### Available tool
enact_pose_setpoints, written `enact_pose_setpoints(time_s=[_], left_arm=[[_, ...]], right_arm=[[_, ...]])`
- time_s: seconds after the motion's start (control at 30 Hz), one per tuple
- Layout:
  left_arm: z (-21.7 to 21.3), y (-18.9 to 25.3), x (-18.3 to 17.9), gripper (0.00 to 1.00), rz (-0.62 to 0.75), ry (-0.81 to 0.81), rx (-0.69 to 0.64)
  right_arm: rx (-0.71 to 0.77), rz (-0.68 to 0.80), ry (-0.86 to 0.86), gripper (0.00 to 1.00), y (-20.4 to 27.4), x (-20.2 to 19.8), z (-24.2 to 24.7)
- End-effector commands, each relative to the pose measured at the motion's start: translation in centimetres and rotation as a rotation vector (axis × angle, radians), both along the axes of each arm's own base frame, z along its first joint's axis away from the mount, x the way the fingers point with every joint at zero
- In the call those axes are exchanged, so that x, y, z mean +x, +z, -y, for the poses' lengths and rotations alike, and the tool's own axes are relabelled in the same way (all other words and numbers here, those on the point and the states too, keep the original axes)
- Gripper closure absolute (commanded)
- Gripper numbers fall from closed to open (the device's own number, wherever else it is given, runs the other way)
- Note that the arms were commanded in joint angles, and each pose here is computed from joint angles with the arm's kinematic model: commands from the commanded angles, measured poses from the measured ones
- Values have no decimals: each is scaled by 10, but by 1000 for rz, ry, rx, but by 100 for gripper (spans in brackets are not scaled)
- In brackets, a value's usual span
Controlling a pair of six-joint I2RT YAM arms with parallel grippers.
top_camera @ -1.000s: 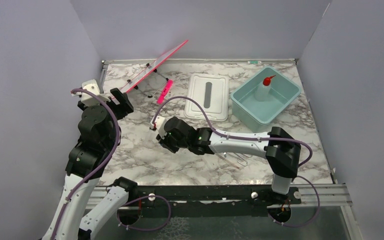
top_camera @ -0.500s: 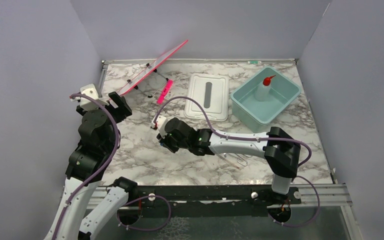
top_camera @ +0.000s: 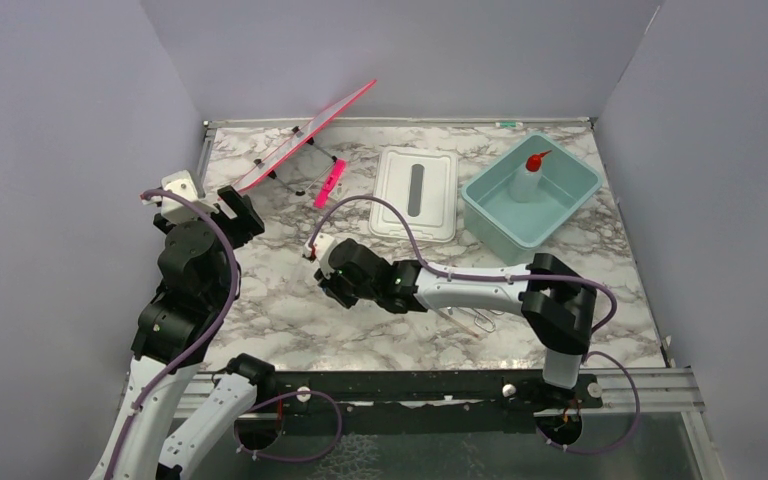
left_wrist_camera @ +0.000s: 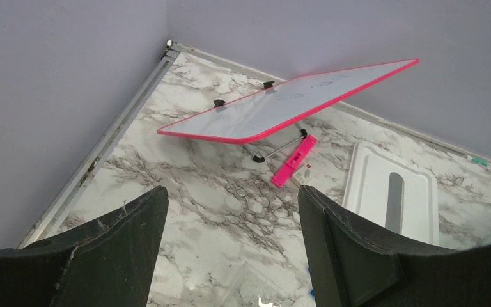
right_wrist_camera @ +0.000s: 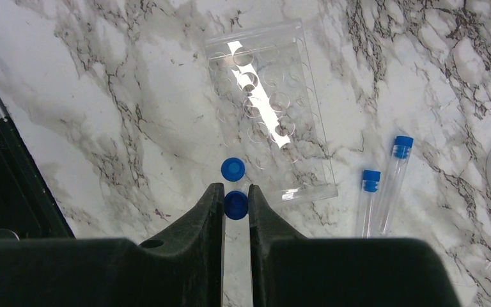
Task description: Organize the chemistry lab equipment
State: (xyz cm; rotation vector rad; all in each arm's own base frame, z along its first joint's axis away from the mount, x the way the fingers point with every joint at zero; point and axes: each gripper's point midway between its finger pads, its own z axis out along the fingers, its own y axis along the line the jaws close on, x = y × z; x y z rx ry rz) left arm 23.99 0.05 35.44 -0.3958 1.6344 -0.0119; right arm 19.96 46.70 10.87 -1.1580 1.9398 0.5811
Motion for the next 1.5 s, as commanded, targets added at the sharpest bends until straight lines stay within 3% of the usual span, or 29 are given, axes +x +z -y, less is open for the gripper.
enact_pose_setpoints(time_s=[0.0,0.3,0.53,0.7,0.97,1.1,1.2,1.47], left_arm=[[-5,0,-2,23,7,22,3],[-5,-3,-2,23,1,26,8],[-5,-3,-2,23,-1,25,11],[-5,-3,-2,23,1,23,7],[9,-7,2,23,-6,-43,-29],[26,-12,7,21,-20,-118,-60],[40,-19,10,5,-36,-189,-71],[63,-31,10,2,-56,-320,-71]], right_arm=[[-16,-3,-27,84,-16,0,-1],[-26,-3,-43,76,-24,2,1],[14,-17,-55,51,-7,-1,2],[88,-17,-74,44,32,-2,2],[182,-24,-334,45,82,39,32],[133,-113,-450,50,58,62,52],[80,-182,-504,52,34,73,61],[-89,-257,-551,52,-21,94,62]])
